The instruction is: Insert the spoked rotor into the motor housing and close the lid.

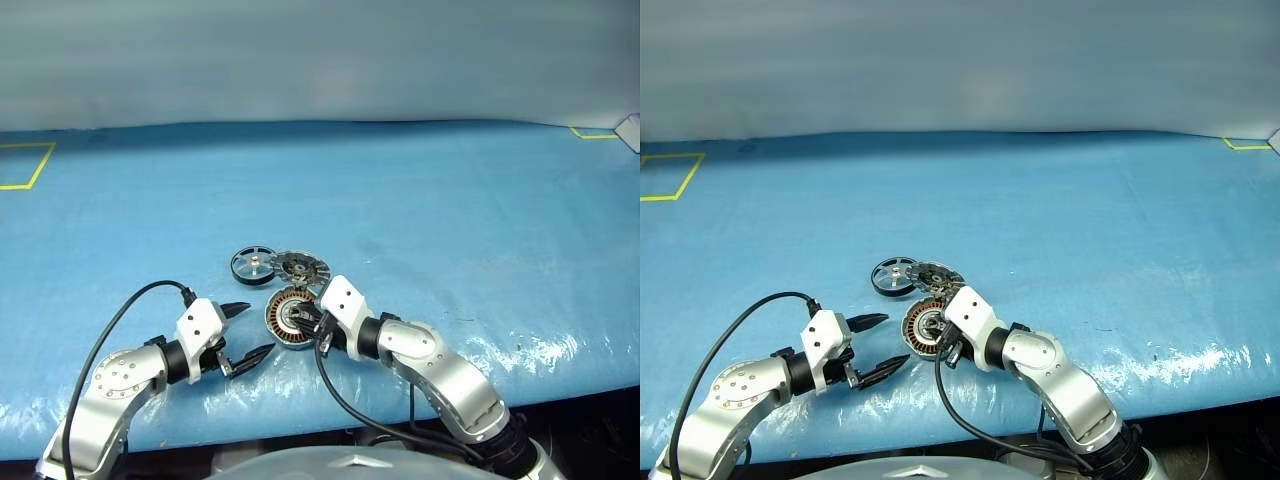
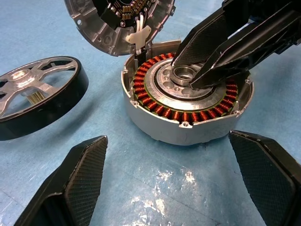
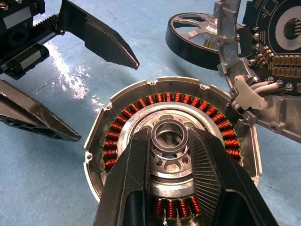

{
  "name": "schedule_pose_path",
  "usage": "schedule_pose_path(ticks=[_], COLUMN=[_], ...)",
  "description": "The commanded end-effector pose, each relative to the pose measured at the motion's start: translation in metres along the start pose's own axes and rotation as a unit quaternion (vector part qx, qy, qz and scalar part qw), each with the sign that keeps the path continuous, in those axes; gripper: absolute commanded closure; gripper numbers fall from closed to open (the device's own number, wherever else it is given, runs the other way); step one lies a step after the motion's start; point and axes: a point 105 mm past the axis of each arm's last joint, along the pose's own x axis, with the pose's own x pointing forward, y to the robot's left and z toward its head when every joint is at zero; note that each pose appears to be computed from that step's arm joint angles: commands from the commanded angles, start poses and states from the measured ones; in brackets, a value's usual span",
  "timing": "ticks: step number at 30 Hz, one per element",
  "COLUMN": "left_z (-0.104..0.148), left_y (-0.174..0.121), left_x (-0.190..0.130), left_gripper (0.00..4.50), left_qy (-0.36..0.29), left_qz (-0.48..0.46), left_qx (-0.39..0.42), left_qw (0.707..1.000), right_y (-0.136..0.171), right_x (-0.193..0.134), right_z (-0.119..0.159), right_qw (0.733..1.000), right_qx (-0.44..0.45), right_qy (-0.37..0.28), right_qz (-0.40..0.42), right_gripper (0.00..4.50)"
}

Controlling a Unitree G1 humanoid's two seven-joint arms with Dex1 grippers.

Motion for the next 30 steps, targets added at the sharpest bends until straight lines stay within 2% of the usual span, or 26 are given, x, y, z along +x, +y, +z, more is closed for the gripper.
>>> schedule_pose_path(ticks=[1,8,13,19,22,28,30], left_z=[0.005,0.005,0.005,0.005,0.006,0.006,0.006], left_y=[-0.001,0.0,0.001,0.002,0.001,0.001,0.001], left_x=[0.001,0.002,0.003,0.003,0.003,0.003,0.003], left_gripper=[0.0,0.0,0.0,0.0,0.0,0.0,0.0], left_qy=[-0.008,-0.007,-0.007,-0.008,-0.009,-0.01,-0.01], left_qz=[0.0,0.004,0.006,0.006,0.005,0.004,0.004], left_qx=[0.008,0.01,0.01,0.009,0.009,0.01,0.01], left_qw=[1.0,1.0,1.0,1.0,1.0,1.0,1.0], right_y=[0.005,0.005,0.005,0.006,0.008,0.003,0.001], right_x=[0.0,0.001,-0.001,-0.011,-0.013,-0.011,-0.01], right_z=[0.002,-0.001,0.004,0.019,0.022,0.017,0.017], right_qw=[1.0,1.0,1.0,0.999,0.999,1.0,1.0], right_qx=[0.001,0.007,0.011,0.011,0.015,0.007,0.004], right_qy=[-0.004,-0.003,-0.013,-0.038,-0.042,-0.023,-0.02], right_qz=[0.013,0.009,0.012,0.022,0.025,0.005,-0.001], right_gripper=[3.23,3.23,1.75,1.75,2.4,4.36,4.46])
